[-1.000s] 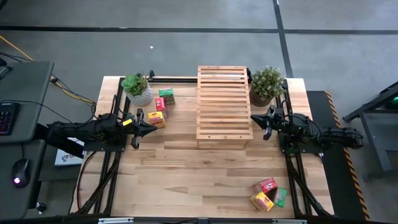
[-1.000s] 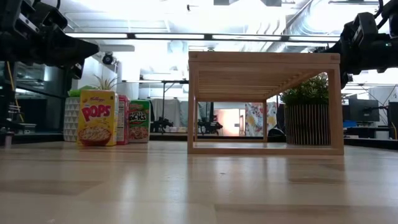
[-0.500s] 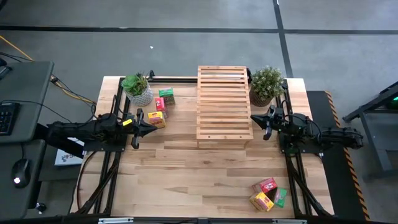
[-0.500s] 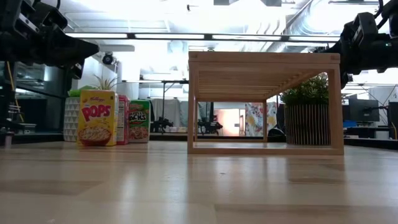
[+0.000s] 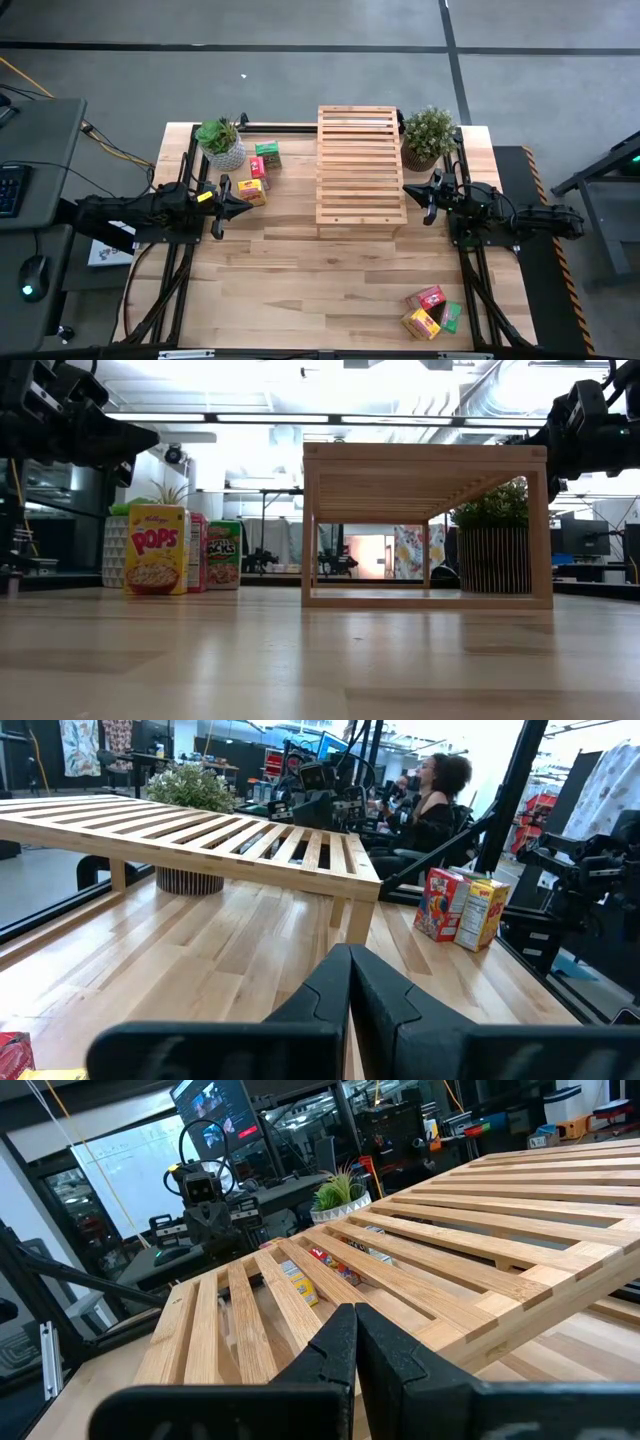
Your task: Stack cereal on shelf
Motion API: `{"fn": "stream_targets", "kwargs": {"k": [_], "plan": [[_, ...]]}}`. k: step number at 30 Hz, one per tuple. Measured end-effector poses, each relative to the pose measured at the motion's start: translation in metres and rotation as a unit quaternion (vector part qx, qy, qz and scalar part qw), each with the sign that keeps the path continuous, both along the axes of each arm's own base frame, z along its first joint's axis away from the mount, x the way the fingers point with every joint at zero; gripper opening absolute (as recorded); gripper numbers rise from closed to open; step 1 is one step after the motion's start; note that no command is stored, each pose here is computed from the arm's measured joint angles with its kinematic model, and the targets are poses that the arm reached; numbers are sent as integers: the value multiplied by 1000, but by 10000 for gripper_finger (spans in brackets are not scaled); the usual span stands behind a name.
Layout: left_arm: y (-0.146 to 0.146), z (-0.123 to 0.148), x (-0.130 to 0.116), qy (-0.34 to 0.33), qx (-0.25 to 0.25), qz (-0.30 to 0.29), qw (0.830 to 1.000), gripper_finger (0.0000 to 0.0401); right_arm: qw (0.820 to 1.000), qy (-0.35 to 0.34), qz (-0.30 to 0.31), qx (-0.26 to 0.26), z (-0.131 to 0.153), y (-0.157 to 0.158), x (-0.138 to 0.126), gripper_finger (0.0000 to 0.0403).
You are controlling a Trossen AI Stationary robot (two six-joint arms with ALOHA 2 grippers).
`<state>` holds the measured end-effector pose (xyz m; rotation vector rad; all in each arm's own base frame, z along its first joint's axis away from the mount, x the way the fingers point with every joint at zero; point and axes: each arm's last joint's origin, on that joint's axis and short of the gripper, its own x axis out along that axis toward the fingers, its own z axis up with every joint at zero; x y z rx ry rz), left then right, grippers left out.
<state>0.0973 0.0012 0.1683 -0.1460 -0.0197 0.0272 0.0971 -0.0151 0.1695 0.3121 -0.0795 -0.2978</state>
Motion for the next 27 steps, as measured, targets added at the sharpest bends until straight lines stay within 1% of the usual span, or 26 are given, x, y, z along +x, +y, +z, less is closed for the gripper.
{"fn": "stream_targets", "kwargs": {"k": [22, 24, 25, 27], "plan": [[0, 0, 0, 0, 0, 0, 1000, 1, 1000, -1, 0, 0, 0, 0, 0, 0], [0, 0, 0, 0, 0, 0, 1000, 1, 1000, -18, 0, 0, 3, 0, 0, 0], [0, 0, 0, 0, 0, 0, 1000, 1, 999, -40, 1, 7, 7, 0, 0, 0], [0, 0, 0, 0, 0, 0, 1000, 1, 994, -101, 8, 44, 16, 0, -2, 0]]}}
